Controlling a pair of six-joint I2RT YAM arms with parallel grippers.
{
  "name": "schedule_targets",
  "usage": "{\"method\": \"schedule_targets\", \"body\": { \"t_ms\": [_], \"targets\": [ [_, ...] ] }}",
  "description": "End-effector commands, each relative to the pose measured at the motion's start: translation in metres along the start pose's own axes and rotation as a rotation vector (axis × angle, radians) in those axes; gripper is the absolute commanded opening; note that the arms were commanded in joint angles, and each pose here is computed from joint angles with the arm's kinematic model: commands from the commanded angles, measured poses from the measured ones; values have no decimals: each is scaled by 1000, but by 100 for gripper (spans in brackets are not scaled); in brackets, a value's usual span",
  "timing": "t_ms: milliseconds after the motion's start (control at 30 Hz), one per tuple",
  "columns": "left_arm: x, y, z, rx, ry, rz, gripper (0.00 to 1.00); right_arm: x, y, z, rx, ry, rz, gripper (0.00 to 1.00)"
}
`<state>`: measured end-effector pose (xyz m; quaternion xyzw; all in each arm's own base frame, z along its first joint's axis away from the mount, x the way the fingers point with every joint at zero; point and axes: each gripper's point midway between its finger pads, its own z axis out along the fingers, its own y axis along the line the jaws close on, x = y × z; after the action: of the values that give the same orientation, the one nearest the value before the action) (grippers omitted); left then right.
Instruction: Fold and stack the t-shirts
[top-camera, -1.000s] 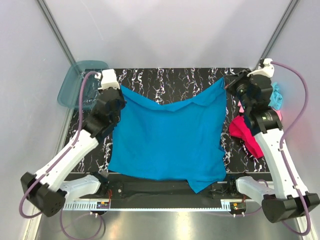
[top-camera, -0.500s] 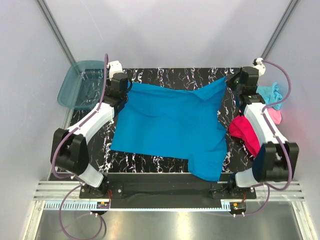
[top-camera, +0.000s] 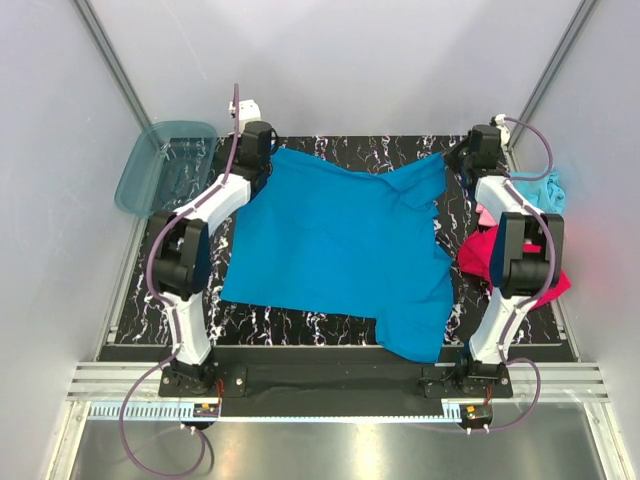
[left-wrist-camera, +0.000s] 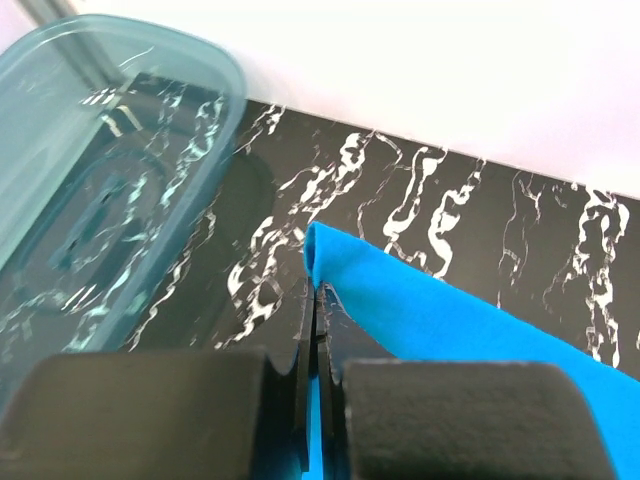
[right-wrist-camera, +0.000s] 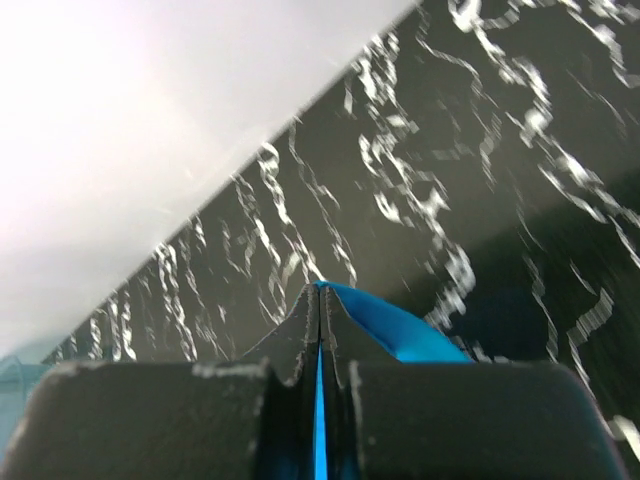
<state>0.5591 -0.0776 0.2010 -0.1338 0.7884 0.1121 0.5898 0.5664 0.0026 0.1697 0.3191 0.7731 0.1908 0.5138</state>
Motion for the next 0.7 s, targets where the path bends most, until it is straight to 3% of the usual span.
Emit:
{"method": "schedule_targets", "body": {
  "t_ms": [0,333,567,633,667],
  "targets": [
    [-32,-10,20,6,-74,-55,1,-38,37,17,-122,-81,13,0],
    [-34,-19,54,4,-69,-79,4,-35,59,77,-263,-17,24,0],
    [-26,-9,73,-20,-50,-96,6,-15,74,113,-382,99,6,0],
    [-23,-11,77,-8,-39,-92,10,-15,81,115,-419,115,11,0],
    [-22,-10,78,-4,-34,-92,21,-9,77,120,-415,130,20,0]
  ]
}}
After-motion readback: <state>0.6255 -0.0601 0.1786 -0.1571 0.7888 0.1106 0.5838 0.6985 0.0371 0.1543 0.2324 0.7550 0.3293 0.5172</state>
